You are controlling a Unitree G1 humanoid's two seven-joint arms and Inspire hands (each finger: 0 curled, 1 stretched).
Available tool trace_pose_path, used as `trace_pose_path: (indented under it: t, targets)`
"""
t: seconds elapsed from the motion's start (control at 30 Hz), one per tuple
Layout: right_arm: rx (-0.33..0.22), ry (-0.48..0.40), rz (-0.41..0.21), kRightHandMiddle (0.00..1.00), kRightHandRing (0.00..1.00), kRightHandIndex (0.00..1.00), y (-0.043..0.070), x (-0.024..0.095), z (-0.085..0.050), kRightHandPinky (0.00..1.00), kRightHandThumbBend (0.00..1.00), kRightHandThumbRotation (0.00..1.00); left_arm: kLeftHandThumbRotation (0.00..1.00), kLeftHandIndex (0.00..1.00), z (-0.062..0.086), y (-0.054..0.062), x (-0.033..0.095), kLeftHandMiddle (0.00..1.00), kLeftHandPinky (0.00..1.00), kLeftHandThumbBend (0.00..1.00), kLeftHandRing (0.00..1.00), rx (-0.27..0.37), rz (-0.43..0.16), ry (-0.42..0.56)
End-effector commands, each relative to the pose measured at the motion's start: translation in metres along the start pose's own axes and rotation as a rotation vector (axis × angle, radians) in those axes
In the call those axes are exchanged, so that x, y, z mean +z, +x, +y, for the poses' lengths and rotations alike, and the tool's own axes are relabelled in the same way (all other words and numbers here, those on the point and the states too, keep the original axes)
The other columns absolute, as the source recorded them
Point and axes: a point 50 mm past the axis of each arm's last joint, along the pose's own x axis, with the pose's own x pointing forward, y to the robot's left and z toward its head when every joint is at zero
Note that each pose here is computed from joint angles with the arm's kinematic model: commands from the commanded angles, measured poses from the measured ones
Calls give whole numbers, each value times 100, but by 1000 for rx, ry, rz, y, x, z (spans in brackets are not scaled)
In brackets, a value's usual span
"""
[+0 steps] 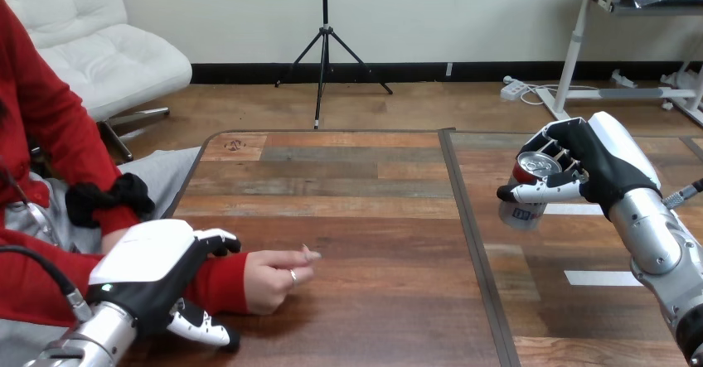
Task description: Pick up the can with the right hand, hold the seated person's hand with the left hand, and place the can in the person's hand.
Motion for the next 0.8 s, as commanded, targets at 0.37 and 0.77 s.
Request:
trace_pose_path:
  t: [0.37,0.77]
  targets:
    - [-106,12,-133,46,42,48,11,29,-26,38,72,0,11,73,19,18,3,75,66,96,72,59,-17,71]
    - [-107,22,-140,46,42,48,11,30,-26,38,72,0,4,69,17,22,2,70,56,93,66,64,-11,34]
